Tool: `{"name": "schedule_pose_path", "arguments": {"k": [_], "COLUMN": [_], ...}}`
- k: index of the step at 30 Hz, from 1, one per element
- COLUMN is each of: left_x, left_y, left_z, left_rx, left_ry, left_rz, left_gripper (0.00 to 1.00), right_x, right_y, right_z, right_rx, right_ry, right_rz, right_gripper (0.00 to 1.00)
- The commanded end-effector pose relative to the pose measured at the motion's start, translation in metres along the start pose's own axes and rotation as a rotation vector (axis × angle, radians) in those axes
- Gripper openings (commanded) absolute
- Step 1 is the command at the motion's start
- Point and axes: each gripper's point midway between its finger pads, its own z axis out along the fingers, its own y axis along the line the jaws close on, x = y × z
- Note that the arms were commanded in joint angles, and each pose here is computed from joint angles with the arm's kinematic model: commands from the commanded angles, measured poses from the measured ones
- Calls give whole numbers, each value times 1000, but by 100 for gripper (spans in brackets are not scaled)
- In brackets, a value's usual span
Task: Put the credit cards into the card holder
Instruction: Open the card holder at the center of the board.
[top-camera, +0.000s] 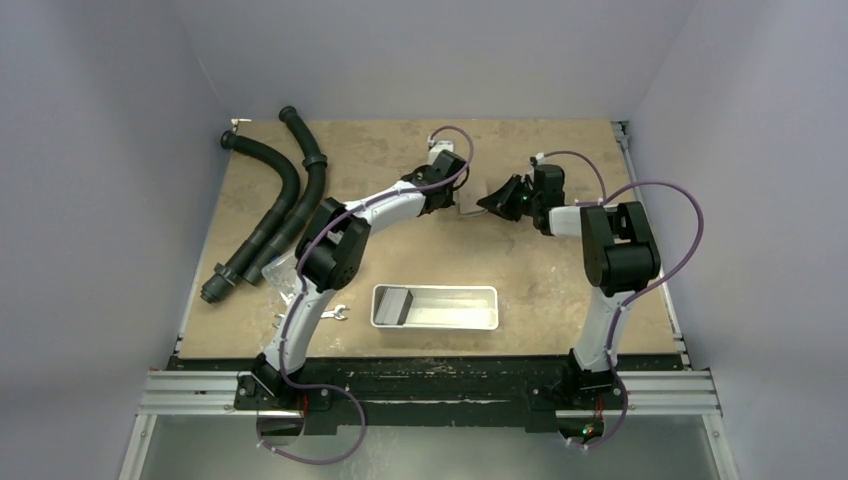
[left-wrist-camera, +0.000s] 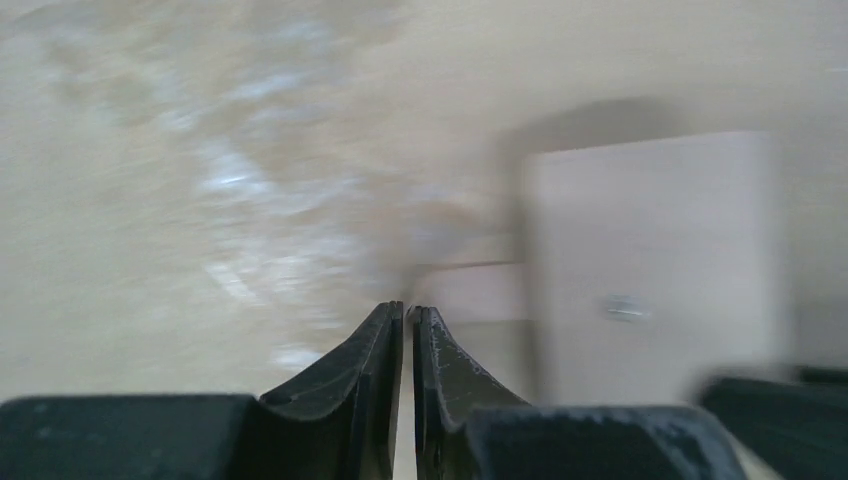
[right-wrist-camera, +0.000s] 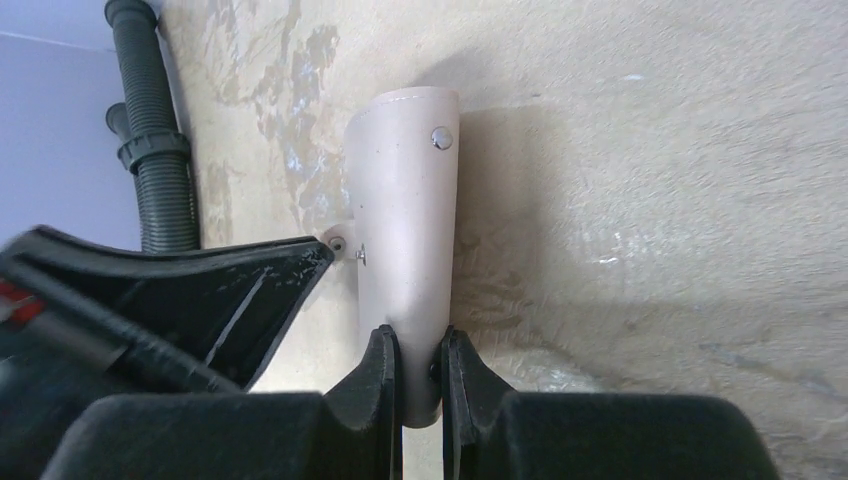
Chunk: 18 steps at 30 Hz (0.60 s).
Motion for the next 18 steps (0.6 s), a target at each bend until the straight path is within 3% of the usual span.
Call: {"name": "schedule_pose_path", "arguments": {"k": [1,5,10,12,13,15,18], "left_x": [6,-12,-33,-39,-44,-51,-48], "left_y": [104,98,51,28,17,-1,-14], "left_z": [-9,-21,-37,-42,-44,-44,-28], "left_rx": [-314,-278,-28,89,148,230,195], "left_ry": [69,30,16,4,-14,-31,-19], "left_rz": [109,104,32,9,1,-9,17], "left_gripper": [0,0,0,17,35,57,70], "right_x": [-20,-20,-18,-22,-22,-21,-20], "right_y": [-45,-41,-27,-29,-27,-24,-20], "right_z": [-8,-5,-4,-4,-4,-3,-2], "right_rx": [206,177,102,120,112,97,82], "right_ry": [-83,-76,-51,-61,-59,-52,-42], "right_rz": [22,1,-32,-51,-58,-63,-73], "right_gripper": [0,0,0,0,0,0,0]}}
